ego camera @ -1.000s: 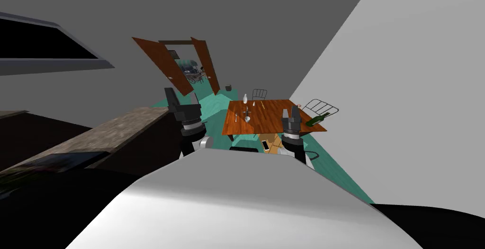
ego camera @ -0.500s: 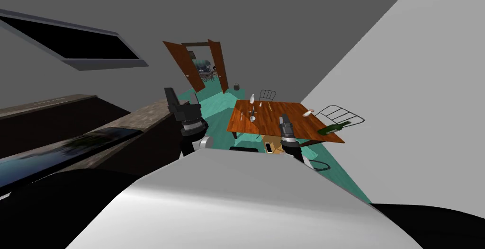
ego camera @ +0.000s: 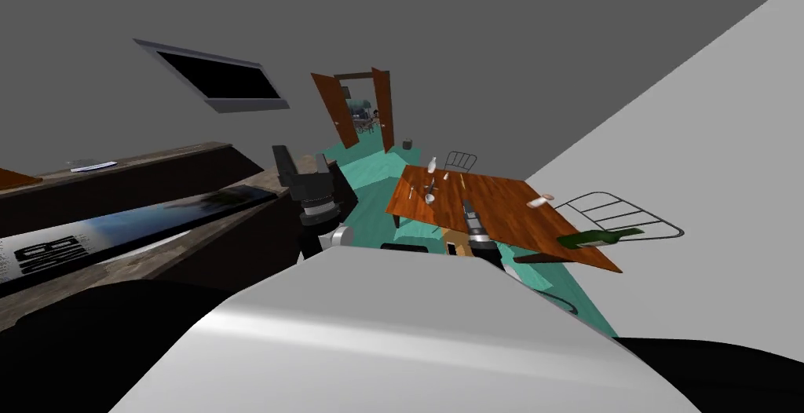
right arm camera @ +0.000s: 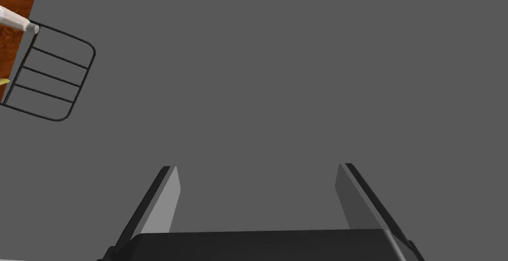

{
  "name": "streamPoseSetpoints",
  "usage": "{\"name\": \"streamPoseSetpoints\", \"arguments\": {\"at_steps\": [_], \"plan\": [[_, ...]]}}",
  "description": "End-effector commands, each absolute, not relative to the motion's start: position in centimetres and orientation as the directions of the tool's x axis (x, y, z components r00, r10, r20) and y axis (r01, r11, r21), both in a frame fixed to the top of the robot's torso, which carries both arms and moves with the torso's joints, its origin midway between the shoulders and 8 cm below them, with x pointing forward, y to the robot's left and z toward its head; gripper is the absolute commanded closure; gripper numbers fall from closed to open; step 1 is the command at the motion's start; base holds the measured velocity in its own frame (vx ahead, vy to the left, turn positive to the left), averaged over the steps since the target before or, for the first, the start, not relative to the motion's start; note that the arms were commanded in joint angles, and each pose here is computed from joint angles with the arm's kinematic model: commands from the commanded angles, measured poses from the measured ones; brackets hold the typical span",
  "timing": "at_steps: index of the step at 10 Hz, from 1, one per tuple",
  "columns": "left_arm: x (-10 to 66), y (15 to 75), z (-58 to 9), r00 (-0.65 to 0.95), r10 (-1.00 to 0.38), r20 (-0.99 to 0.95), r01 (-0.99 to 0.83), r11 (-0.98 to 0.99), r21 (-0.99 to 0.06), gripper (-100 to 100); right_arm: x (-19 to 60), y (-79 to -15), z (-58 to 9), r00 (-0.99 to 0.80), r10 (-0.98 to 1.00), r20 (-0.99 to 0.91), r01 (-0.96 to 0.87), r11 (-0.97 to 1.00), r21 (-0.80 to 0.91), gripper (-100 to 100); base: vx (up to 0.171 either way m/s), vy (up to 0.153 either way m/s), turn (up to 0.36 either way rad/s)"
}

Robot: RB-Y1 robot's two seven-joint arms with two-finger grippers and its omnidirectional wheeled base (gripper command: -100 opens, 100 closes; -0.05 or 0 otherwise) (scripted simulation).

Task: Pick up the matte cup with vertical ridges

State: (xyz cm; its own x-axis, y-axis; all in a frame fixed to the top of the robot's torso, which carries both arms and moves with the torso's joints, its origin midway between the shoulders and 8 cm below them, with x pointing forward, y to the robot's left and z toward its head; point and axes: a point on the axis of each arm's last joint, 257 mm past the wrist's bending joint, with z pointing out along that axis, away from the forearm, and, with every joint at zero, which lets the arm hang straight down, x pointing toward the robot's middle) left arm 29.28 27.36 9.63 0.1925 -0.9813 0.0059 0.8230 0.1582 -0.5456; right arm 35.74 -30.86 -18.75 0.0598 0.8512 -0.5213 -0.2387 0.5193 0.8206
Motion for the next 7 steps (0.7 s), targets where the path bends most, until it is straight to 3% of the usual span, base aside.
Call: {"name": "streamPoseSetpoints", "arguments": {"at_steps": [1, 7], "plan": [[29.3, 27.4, 9.6, 0.192, -0.981, 0.006, 0.823, 0.158, -0.546, 0, 34.8, -32.8, -22.4, 0.02, 0.804, -0.594, -0.145, 0.59, 0.794, -100, -0.056, 0.013, 0.502], [29.3, 27.4, 9.6, 0.193, -0.981, 0.006, 0.823, 0.158, -0.546, 0, 31.8, -37.3, -30.7, -0.07, 0.735, -0.675, 0.048, 0.678, 0.733, -100, -0.023, 0.011, 0.277]]}}
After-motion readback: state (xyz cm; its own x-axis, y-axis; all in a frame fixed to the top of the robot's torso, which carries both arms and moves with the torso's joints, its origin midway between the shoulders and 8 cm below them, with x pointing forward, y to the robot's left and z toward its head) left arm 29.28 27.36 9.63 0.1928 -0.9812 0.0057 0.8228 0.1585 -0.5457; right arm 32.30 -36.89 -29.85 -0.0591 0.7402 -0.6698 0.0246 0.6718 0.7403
